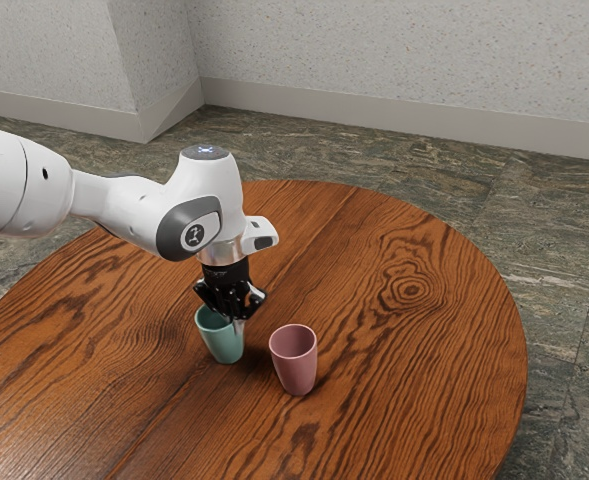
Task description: Place the left cup onto the right cup
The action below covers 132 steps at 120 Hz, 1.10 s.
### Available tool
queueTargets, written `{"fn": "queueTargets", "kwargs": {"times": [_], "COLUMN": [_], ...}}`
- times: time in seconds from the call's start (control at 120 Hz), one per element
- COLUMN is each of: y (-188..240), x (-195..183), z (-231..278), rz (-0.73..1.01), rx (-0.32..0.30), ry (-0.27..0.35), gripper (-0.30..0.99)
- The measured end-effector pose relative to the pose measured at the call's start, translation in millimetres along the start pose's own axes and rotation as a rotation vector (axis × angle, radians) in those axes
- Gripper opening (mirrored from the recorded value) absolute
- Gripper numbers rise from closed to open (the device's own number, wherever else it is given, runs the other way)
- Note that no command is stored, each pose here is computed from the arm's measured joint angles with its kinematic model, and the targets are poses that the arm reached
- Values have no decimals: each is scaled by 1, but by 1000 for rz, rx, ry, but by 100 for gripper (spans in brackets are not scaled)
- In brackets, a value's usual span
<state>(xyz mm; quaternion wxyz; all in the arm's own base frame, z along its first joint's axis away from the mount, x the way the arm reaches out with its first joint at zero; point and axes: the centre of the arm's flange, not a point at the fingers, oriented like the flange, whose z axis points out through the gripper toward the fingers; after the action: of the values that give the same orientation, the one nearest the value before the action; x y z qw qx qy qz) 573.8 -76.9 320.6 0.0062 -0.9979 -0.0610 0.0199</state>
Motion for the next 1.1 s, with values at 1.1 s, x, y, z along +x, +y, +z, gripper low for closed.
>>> {"fn": "queueTargets", "kwargs": {"times": [1.1], "y": [-3], "x": [-10], "z": [-46], "rz": [-3], "rx": [31], "ry": [10], "gripper": [-9]}}
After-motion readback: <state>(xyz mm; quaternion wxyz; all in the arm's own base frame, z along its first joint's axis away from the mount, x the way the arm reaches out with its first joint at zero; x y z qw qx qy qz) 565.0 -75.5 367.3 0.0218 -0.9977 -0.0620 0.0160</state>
